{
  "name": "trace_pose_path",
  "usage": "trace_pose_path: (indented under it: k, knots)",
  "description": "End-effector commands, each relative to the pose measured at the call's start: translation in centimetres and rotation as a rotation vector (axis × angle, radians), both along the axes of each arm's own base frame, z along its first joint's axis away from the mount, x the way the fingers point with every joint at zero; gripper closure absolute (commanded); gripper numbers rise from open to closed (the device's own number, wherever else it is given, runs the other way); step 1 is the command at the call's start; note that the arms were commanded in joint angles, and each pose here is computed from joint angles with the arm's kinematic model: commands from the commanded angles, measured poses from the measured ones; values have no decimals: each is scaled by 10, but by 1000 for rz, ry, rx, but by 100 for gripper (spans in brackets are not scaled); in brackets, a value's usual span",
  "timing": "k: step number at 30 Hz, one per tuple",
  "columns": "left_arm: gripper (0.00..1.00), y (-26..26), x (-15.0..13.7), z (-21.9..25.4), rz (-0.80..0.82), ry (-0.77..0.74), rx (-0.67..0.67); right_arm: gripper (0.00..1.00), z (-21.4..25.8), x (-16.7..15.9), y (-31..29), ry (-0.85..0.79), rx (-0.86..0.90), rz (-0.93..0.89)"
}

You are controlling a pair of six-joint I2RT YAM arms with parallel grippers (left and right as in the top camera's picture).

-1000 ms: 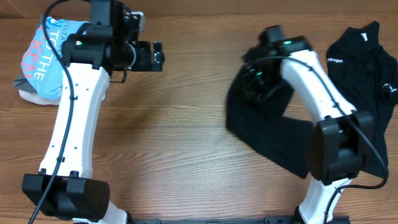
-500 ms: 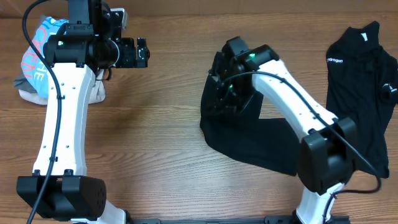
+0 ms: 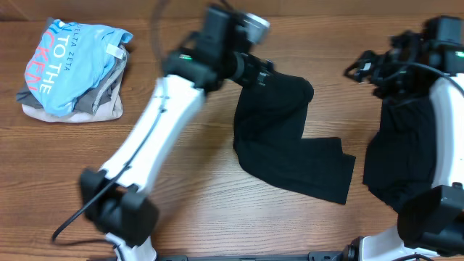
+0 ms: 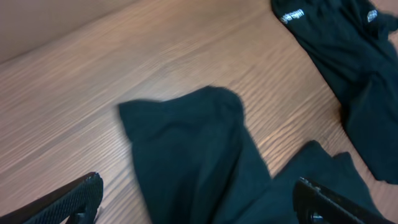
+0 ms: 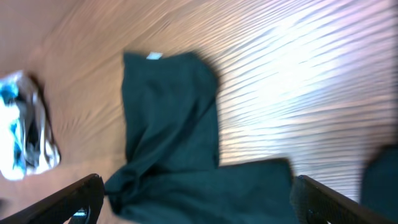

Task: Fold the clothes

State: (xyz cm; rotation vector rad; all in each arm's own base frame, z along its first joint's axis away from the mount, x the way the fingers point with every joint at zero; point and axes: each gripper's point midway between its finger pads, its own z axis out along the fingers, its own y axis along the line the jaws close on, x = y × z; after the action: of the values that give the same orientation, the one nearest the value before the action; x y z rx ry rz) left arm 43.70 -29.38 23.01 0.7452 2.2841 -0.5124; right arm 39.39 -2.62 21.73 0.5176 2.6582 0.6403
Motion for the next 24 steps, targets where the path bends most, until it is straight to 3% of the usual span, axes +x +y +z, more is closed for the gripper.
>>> trace_pose_path:
  k: [1,9,18,21,24]
  knots:
    - [0,-34,8,-51,-27,-17,110,0,11,0,-26,-38,-8,-62]
    - [0,-81,-7,-143,-191,0,253,0,10,-2,-47,-39,-25,-114]
    - [1,-55,6,-180,-68,-72,515,0,3,-6,-56,-12,-79,-131]
    - [11,-52,1,-186,-77,-46,534,0,3,-6,-57,-10,-80,-131]
    - [49,-44,3,-196,-62,-38,573,0,3,-6,-57,-11,-81,-132]
